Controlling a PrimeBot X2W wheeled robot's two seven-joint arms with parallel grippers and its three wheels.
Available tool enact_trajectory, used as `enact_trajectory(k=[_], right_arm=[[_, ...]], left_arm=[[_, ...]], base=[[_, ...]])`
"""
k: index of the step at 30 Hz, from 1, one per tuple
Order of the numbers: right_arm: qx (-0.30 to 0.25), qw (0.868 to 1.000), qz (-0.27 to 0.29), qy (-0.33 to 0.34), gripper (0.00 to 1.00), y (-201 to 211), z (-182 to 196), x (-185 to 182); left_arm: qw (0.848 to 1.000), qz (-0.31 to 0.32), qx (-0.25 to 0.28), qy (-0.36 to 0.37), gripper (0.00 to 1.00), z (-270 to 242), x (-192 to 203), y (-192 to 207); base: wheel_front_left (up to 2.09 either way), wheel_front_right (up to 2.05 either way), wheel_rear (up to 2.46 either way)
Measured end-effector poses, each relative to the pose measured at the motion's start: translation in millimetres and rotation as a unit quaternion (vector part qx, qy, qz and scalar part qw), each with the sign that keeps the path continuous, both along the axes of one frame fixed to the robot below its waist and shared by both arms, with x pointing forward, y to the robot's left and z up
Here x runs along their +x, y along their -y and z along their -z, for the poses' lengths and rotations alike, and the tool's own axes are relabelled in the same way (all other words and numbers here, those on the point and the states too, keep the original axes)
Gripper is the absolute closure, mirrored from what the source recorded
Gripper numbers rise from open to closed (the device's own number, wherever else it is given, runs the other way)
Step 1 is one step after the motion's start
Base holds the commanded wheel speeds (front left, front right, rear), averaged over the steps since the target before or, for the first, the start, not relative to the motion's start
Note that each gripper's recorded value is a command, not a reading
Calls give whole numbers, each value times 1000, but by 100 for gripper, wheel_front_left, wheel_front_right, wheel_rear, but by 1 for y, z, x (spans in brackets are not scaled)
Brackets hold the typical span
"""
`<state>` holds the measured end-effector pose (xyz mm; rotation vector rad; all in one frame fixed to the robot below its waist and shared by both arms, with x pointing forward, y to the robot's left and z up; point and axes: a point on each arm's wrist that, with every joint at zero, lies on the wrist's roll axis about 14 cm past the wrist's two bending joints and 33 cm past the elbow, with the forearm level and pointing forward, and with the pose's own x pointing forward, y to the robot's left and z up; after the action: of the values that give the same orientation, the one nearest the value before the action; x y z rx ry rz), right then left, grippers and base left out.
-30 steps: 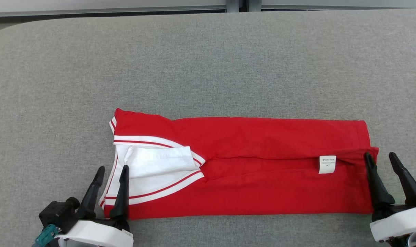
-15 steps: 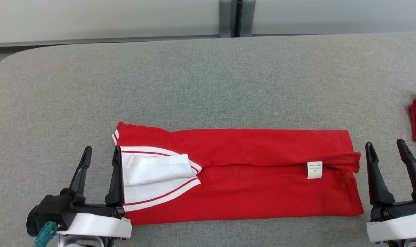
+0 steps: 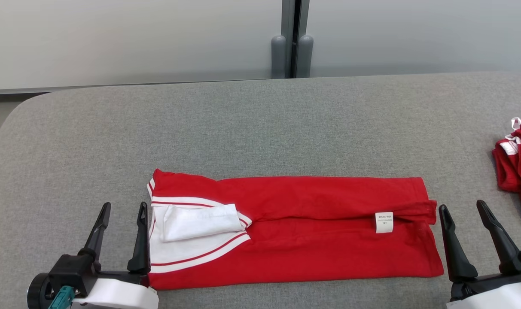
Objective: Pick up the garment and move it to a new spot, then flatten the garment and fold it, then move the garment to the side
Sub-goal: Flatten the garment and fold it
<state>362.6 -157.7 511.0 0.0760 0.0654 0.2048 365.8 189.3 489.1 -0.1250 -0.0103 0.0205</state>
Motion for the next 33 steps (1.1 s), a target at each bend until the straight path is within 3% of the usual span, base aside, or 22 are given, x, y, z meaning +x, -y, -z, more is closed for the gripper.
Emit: enact_trajectory(k=[21, 33], right_arm=[[5, 1000, 12, -25, 0, 7, 16, 11], [31, 986, 28, -161, 0, 12, 116, 41]], left_arm=[[1000, 5, 2, -12, 0, 5, 3, 0], [1000, 25, -6, -10, 0, 12, 39, 14]], base=[[0, 0, 0], [0, 0, 0]])
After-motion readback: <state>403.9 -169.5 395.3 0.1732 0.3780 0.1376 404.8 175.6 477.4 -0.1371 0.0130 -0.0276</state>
